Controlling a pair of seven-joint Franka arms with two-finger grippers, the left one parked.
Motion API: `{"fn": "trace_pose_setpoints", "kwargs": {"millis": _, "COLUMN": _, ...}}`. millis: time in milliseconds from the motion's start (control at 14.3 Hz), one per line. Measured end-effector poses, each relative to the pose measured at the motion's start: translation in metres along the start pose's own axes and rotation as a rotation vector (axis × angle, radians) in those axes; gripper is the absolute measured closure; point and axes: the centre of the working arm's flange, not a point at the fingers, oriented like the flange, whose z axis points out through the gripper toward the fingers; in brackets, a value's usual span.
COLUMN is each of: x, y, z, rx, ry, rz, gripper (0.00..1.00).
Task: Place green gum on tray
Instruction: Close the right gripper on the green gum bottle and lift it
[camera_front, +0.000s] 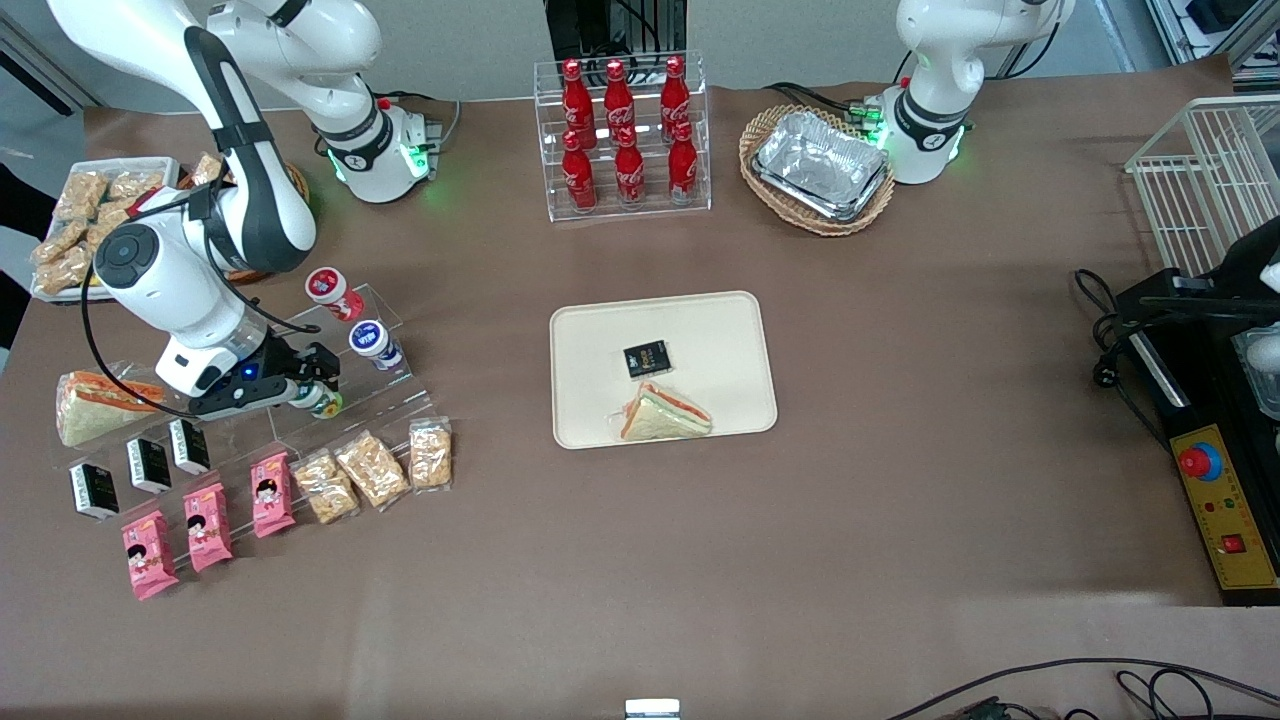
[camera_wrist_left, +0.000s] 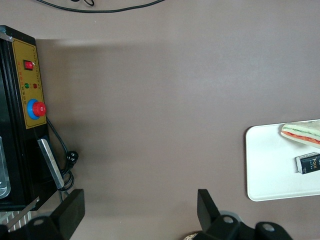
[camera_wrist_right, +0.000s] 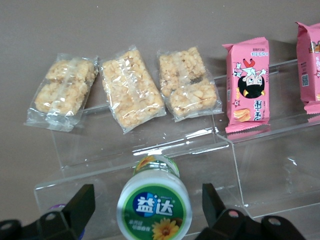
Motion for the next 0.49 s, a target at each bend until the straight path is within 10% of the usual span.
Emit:
{"fn": "trace_pose_setpoints", "kwargs": {"millis": 279, "x": 0.0003, "y": -0.0016, "z": 0.0005, "rx": 0.001, "ry": -0.001, "rz": -0.004, "gripper": 0.37}}
{"fn": "trace_pose_setpoints", "kwargs": {"millis": 488, "x": 0.0003, "y": -0.0018, "z": 0.0005, "rx": 0.001, "ry": -0.001, "rz": -0.004, "gripper": 0.41}}
